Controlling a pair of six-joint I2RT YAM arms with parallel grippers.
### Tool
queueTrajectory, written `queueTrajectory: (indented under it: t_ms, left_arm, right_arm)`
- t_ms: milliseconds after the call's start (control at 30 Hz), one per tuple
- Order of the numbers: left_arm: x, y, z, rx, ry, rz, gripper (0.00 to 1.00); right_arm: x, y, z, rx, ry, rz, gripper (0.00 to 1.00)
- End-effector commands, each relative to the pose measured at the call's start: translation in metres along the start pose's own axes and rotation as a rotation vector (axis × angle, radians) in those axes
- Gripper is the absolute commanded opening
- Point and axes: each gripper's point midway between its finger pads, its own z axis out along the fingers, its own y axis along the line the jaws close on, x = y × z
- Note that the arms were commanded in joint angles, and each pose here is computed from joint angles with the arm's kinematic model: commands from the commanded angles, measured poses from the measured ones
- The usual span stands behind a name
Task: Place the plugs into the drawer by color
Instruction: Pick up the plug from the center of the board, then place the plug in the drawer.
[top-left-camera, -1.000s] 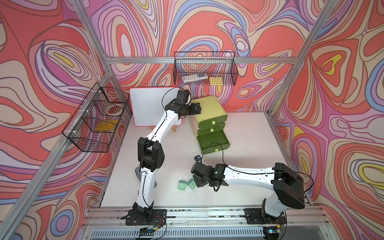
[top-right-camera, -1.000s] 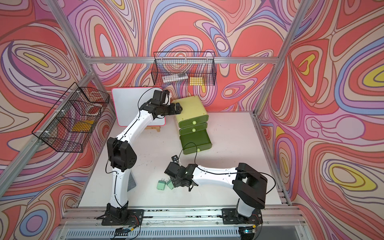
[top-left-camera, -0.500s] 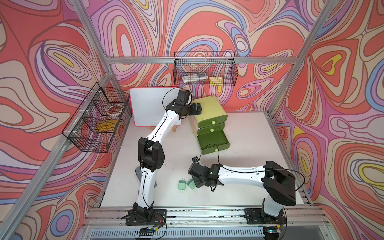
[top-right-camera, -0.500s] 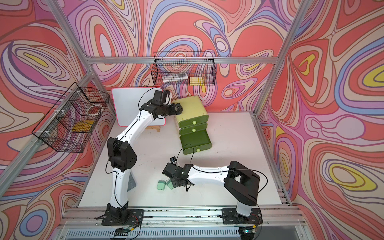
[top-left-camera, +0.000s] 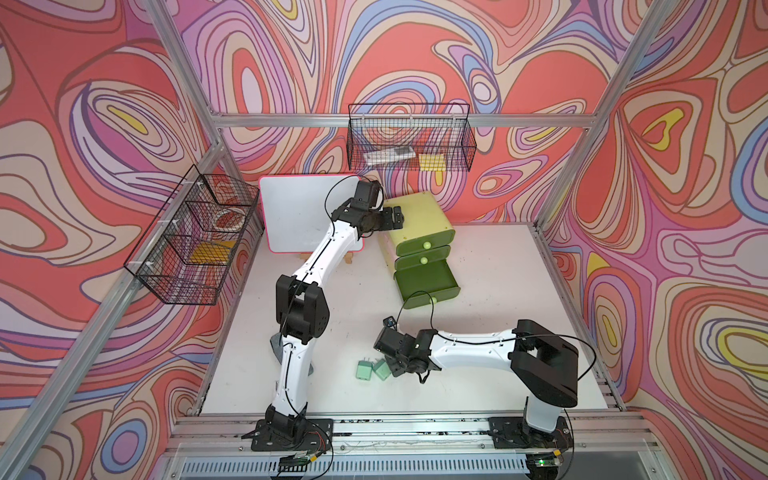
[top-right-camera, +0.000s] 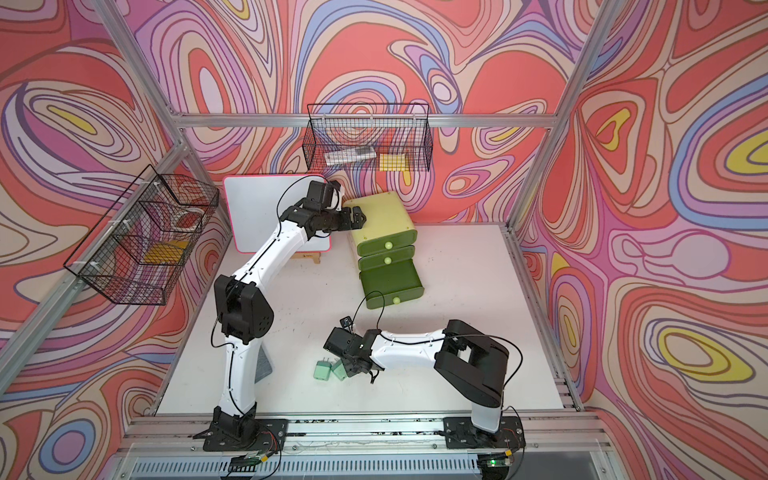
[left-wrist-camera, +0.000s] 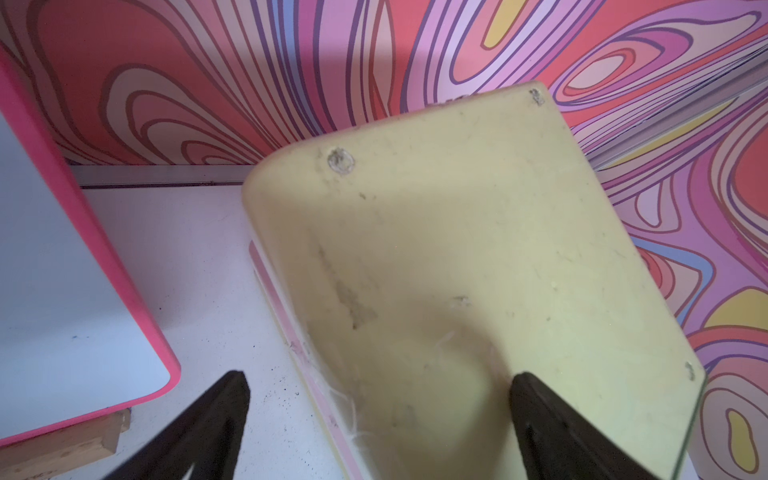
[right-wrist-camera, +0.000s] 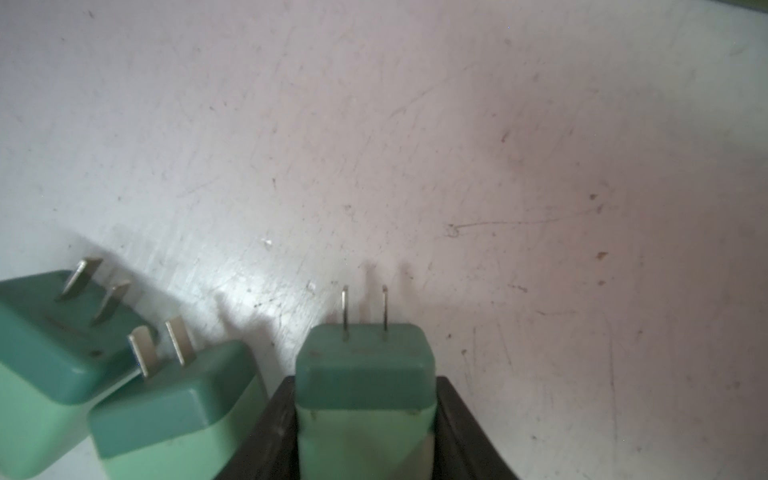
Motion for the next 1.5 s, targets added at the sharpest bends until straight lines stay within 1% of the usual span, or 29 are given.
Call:
queueTrajectory:
  t_ms: [0, 100, 233, 367, 500, 533, 567, 700, 933, 1300, 1467]
  left_arm:
    - [0.013, 0.001, -0.006, -0.029, 0.045, 0.019, 0.97]
    - [0.016, 0.001, -0.003, -0.022, 0.052, 0.008, 0.97]
    - [0.022, 0.000, 0.003, -0.027, 0.063, 0.002, 0.97]
    - [0.017, 0.002, 0.003, -0.041, 0.047, 0.004, 0.97]
    - [0.015, 0.002, 0.001, -0.046, 0.043, 0.012, 0.97]
    - [0.014, 0.002, 0.001, -0.048, 0.042, 0.014, 0.97]
    - [0.014, 0.002, 0.000, -0.052, 0.041, 0.017, 0.97]
    - [0.014, 0.003, 0.001, -0.055, 0.041, 0.023, 0.97]
    - [0.014, 0.003, 0.006, -0.053, 0.048, 0.023, 0.97]
    - [0.018, 0.008, 0.008, -0.073, 0.059, 0.027, 0.97]
    - [0.018, 0.008, 0.007, -0.073, 0.059, 0.028, 0.97]
  right_arm:
    - [-0.043, -0.022, -0.037, 0.008, -0.122, 0.077, 0.43]
    - [-0.075, -0.051, -0.057, 0.008, -0.198, 0.142, 0.40]
    - [-0.118, -0.086, -0.075, 0.035, -0.284, 0.182, 0.38]
    - [-0.154, -0.113, -0.070, 0.059, -0.313, 0.172, 0.36]
    - [-0.176, -0.123, -0.059, 0.081, -0.327, 0.143, 0.35]
    - [-0.181, -0.126, -0.061, 0.079, -0.339, 0.145, 0.35]
    - [-0.180, -0.127, -0.048, 0.083, -0.315, 0.143, 0.35]
    - [-0.184, -0.131, -0.037, 0.070, -0.308, 0.137, 0.35]
    - [-0.179, -0.134, -0.012, 0.069, -0.271, 0.134, 0.34]
    - [-0.175, -0.134, 0.014, 0.083, -0.228, 0.131, 0.35]
    - [-0.177, -0.135, 0.024, 0.088, -0.215, 0.128, 0.37]
